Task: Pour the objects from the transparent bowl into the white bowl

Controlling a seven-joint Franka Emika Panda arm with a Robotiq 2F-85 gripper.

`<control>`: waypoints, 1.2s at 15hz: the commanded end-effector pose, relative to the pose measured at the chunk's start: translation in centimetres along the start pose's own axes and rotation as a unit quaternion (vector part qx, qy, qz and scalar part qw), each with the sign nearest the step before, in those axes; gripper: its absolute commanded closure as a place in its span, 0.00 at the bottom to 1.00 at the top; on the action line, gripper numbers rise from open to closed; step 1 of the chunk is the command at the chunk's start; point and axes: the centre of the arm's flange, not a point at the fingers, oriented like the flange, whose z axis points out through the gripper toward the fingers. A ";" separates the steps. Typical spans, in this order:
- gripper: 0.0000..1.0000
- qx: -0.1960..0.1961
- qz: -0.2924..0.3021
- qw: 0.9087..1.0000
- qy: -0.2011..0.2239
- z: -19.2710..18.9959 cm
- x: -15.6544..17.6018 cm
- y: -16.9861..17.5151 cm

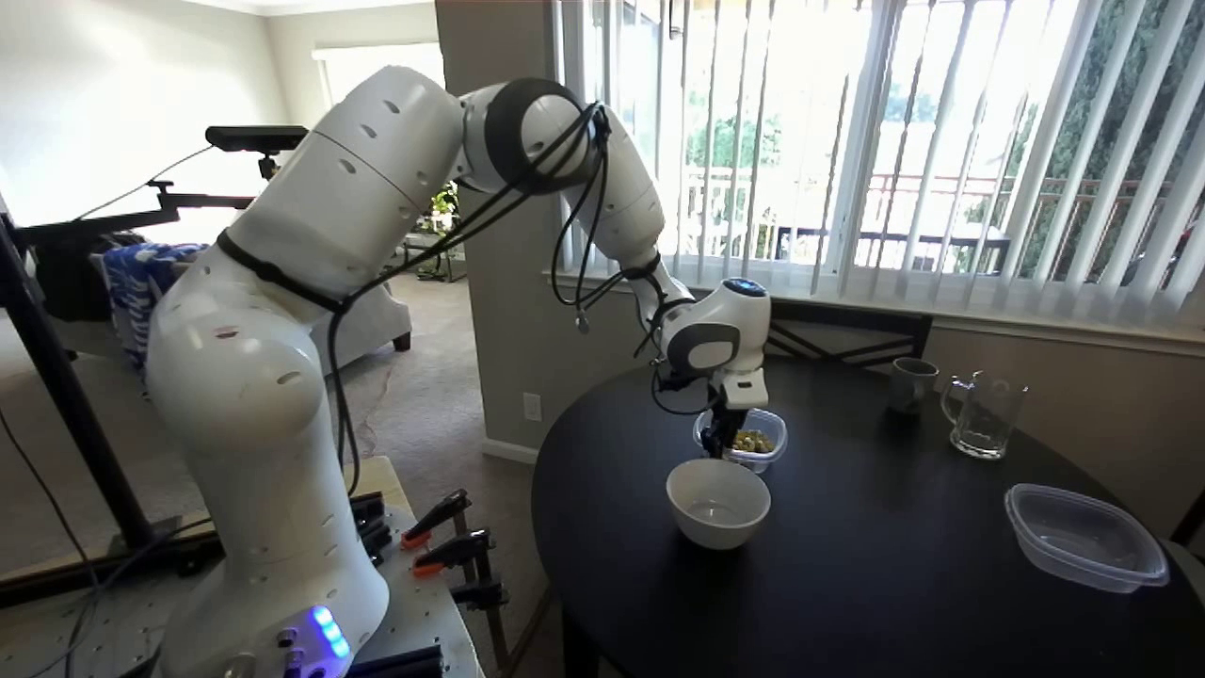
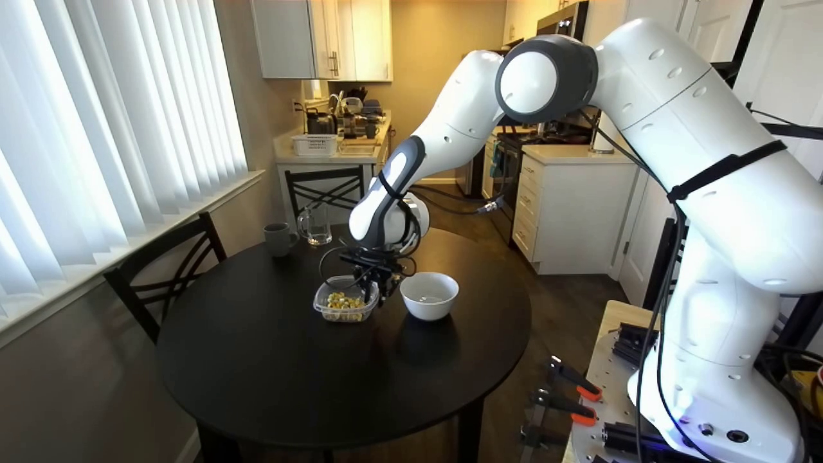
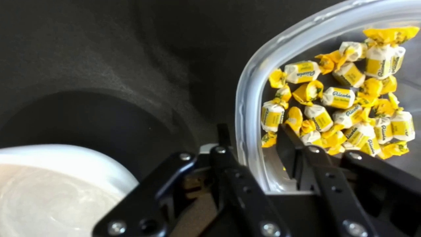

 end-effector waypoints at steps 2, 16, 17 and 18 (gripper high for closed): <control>0.94 -0.003 0.011 1.000 -0.007 -0.9 0.3 -0.3; 0.94 0.059 -0.101 0.991 0.064 -17.5 -6.3 -3.8; 0.94 0.057 -0.107 0.990 0.070 -18.5 -6.5 -3.6; 0.94 0.064 -0.123 0.988 0.067 -19.5 -6.9 -3.2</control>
